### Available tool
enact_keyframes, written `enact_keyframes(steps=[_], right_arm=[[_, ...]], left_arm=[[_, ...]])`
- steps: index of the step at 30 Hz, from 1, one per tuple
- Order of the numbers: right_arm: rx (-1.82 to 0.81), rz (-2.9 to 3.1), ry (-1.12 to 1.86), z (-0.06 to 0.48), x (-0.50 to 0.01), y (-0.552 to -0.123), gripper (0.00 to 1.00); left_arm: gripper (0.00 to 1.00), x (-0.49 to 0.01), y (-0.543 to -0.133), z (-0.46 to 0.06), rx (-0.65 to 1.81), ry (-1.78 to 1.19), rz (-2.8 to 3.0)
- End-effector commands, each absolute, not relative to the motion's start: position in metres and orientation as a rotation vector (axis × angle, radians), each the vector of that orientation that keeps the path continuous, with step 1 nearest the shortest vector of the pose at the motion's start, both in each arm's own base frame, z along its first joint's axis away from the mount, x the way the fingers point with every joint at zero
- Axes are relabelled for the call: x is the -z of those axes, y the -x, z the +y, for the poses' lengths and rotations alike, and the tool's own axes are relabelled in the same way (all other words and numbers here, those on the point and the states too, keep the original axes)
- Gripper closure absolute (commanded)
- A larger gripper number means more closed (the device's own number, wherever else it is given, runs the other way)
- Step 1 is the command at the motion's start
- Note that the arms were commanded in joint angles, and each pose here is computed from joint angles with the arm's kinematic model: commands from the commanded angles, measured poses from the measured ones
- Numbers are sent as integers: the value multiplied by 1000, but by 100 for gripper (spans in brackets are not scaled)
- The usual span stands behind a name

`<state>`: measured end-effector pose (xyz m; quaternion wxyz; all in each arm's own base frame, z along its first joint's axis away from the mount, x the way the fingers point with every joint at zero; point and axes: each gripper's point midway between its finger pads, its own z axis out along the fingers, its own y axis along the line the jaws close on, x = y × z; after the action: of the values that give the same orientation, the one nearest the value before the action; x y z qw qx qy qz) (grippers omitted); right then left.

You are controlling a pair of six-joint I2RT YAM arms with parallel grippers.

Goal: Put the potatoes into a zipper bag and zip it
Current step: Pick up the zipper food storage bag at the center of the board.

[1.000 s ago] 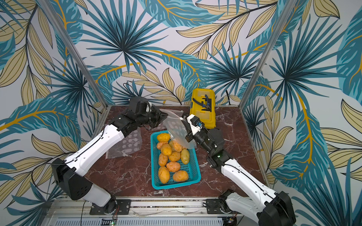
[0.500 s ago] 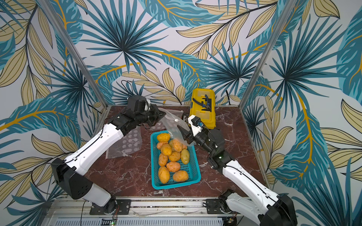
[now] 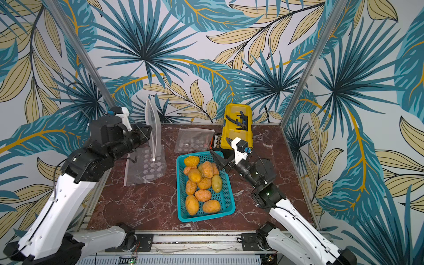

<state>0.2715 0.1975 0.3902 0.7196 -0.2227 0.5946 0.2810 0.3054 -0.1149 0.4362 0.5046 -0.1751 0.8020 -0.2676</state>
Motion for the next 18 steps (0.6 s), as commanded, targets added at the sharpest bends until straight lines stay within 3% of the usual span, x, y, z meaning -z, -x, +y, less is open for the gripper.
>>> enact_keyframes(steps=[1,9,18], right_arm=[[-675,1360,445,197,-385,-272,9],[-760,1586,222,195,-369,-301,8],[-891,1788,87,210,-334,-315,8]], left_arm=[[100,-403,-292,-91,378,343,2063],[100,-326,-284,-160,252,9,2285],[100,-252,-270,-207,393,-92,2442]])
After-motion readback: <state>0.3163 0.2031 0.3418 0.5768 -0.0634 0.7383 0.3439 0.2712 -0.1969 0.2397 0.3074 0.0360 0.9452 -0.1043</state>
